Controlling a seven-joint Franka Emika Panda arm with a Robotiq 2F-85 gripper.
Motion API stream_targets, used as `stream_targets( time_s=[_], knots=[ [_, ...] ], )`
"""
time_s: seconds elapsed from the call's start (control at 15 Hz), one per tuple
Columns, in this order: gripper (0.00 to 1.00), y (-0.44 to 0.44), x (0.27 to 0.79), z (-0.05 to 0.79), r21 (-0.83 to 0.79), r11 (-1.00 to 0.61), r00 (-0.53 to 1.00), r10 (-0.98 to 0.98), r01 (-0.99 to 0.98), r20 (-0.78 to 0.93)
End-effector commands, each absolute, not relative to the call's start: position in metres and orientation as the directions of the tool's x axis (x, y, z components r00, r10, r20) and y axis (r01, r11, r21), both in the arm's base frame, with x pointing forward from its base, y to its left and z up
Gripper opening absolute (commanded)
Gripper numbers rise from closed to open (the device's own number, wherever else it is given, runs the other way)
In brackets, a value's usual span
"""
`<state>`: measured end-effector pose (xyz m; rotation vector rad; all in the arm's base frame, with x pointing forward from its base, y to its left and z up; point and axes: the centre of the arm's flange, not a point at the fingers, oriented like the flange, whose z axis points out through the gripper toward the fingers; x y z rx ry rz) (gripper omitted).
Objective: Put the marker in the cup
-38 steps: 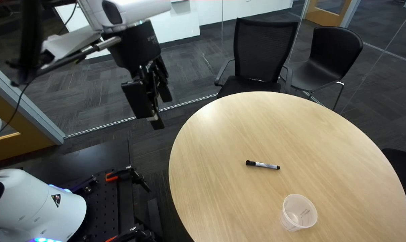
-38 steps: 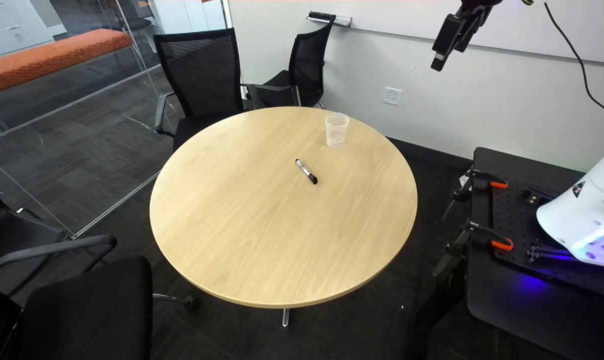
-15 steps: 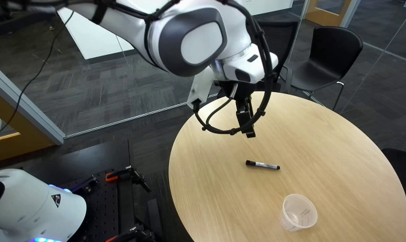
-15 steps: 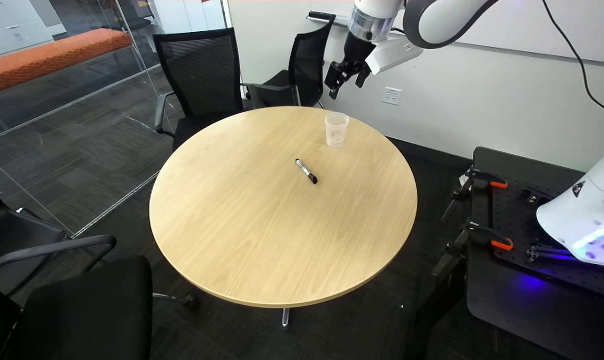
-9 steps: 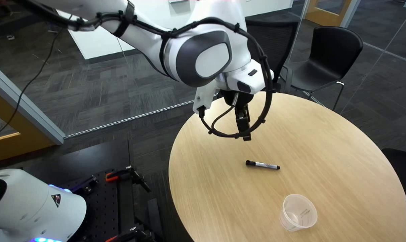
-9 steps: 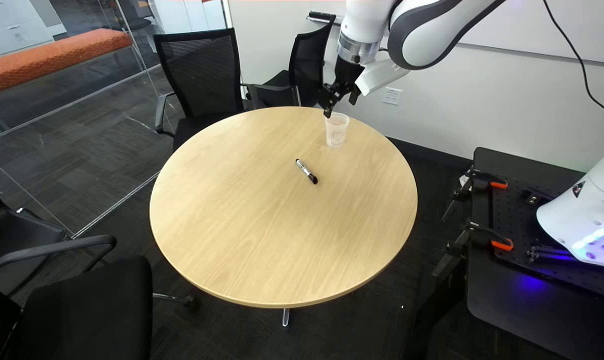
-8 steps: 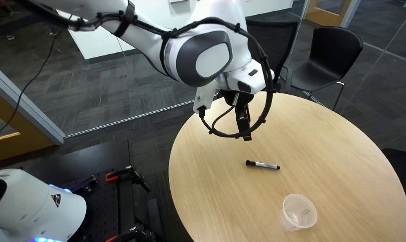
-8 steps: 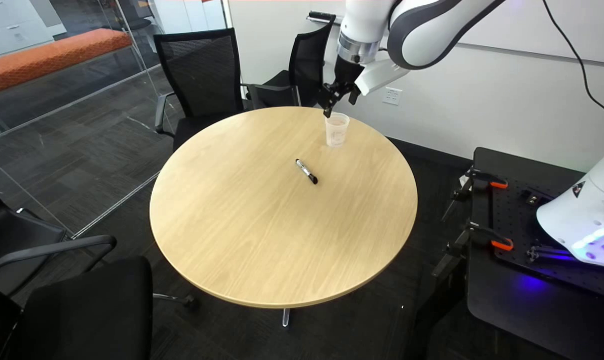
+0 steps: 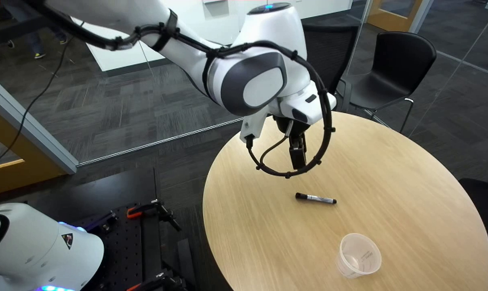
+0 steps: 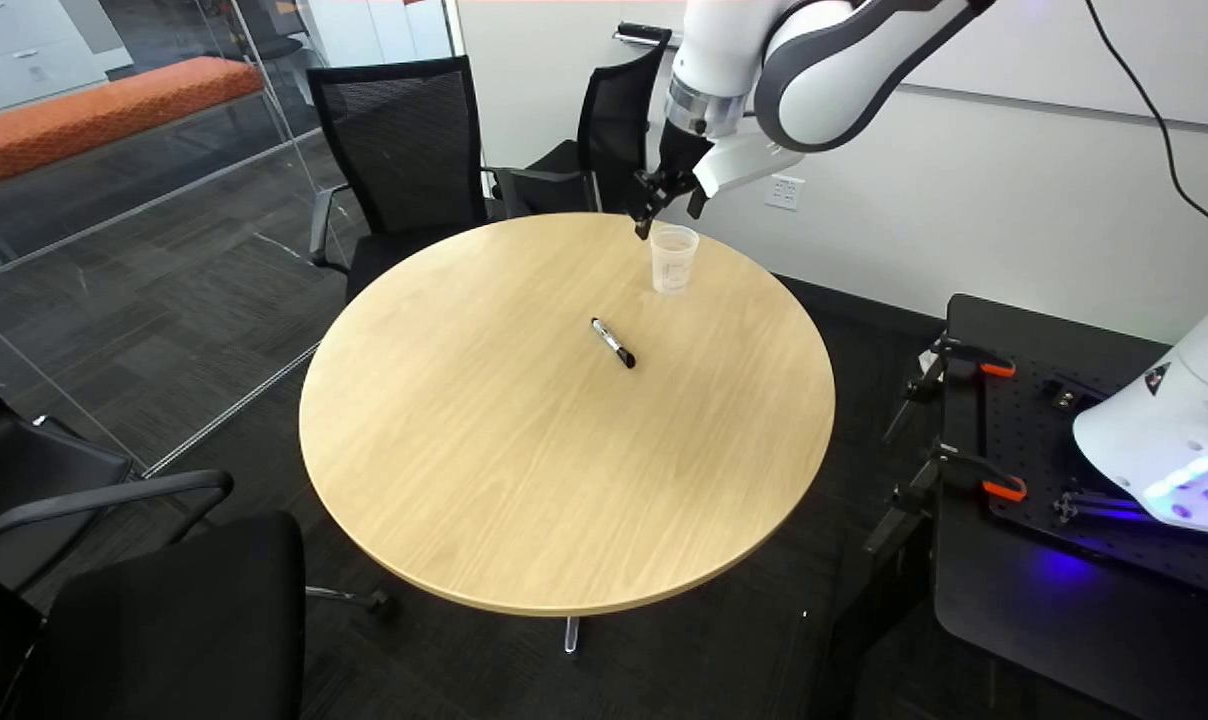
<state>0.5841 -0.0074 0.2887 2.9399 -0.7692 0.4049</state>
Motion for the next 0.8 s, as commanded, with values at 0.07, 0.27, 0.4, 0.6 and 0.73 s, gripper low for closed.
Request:
stream_targets(
  time_s=[0.07,0.27,0.4,0.6,0.73],
  knots=[
    [1.00,-0.013,0.633,0.242,-0.101,-0.818,0.775,-0.569,-0.566,0.274],
    [1.00,-0.021,0.655,0.214,-0.122,-0.770,0.731,-0.634,-0.626,0.253],
    [1.00,-0.028,0.673,0.196,-0.128,-0.741,0.701,-0.666,-0.659,0.255],
    [1.00,-0.039,0.700,0.172,-0.126,-0.712,0.676,-0.698,-0.691,0.238],
    [1.00,-0.043,0.714,0.153,-0.128,-0.697,0.662,-0.712,-0.705,0.234]
  ],
)
